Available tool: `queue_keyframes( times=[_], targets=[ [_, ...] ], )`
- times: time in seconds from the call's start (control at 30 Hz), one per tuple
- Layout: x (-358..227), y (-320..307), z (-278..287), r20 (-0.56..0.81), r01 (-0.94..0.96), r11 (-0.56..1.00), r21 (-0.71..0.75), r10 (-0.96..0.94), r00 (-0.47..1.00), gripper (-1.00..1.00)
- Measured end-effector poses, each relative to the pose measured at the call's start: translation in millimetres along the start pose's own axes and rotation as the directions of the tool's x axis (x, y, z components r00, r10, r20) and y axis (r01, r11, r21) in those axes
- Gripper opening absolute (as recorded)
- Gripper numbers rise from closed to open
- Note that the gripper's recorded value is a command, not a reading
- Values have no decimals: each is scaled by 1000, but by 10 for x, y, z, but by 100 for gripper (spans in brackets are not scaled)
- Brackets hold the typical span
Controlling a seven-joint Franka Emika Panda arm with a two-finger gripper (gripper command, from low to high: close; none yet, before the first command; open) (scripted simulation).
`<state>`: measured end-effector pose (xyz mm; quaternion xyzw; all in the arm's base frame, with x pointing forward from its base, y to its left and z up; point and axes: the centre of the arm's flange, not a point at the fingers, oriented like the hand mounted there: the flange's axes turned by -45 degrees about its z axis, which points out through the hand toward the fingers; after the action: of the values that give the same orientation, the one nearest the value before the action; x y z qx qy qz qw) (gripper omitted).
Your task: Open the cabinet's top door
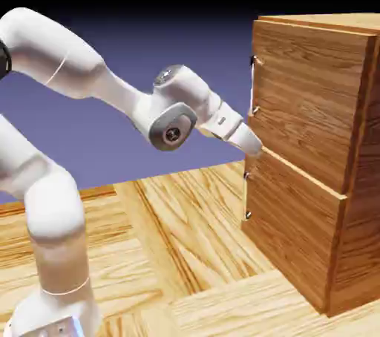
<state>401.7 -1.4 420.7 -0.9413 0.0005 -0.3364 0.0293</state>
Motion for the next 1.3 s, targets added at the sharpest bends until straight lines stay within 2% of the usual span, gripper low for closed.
queue_keyframes(
  times=[0.27, 0.47, 0.63, 0.8, 0.97, 1.3],
  targets=[
    [-667, 187, 997, 320, -197, 980, 14, 182, 930, 0],
    [-1284, 361, 1524, 492, -286, 954, -90, 292, 820, 0],
    [-1743, 578, 1775, 561, -315, 924, -218, 382, 734, 0],
    [-2052, 848, 1869, 558, -311, 882, -353, 466, 687, 0],
    [-2147, 1128, 1834, 492, -295, 831, -472, 526, 694, 0],
    [-1635, 1422, 1504, 216, -293, 750, -594, 498, 840, 0]
  ],
)
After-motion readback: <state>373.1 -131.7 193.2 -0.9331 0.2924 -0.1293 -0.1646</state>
